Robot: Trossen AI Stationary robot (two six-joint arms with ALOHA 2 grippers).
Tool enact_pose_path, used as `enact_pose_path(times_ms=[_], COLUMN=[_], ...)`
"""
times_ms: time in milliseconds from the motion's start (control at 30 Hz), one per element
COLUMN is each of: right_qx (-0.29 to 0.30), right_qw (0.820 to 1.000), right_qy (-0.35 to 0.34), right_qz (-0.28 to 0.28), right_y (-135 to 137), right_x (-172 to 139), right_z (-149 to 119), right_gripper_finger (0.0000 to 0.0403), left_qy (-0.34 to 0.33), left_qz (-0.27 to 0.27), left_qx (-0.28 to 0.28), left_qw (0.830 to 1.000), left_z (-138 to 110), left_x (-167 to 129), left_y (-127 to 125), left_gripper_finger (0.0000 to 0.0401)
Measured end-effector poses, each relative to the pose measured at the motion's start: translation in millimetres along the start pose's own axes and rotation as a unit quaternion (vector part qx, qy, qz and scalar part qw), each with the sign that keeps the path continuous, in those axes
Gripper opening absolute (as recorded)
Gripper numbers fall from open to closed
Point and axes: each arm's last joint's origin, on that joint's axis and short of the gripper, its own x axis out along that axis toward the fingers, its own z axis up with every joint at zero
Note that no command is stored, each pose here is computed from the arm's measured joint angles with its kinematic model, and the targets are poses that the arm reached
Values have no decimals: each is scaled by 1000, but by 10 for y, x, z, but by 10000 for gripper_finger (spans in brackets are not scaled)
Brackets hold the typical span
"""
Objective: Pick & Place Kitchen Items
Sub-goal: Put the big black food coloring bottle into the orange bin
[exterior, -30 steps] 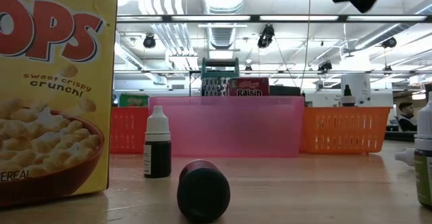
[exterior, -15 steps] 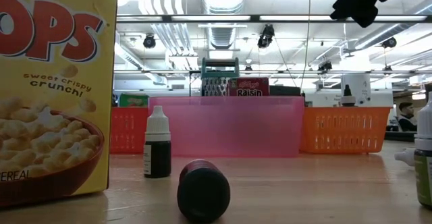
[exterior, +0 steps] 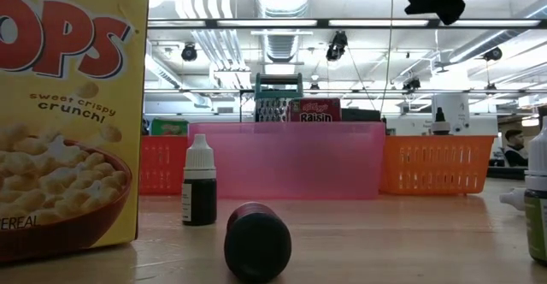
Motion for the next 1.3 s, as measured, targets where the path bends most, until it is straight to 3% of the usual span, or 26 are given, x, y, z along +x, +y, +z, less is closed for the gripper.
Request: enact_pose_path(times_ms=[300,567,767,1000,1300], right_qx=[-19,-37,-39,33,97], right_qw=[1000,996,999,983,968], right_qy=[-18,-83,-16,94,146], right_qz=[3,11,-28,-152,-179], right_y=[25,71,39,-49,-72], right_x=[85,195,290,282,150], right_z=[57,215,154,-21,-46], right_gripper_finger=[95,62,53,89,162], left_qy=[0,0,0,0,0], left_qz=[0,0,0,0,0], left_qx=[0,0,0,0,0], left_qw=[1000,1000,1000,1000,1000], left_z=[0,0,0,0,0], left_x=[0,0,0,0,0], left_y=[0,0,0,0,0], left_gripper_finger=[248,248,248,248,248])
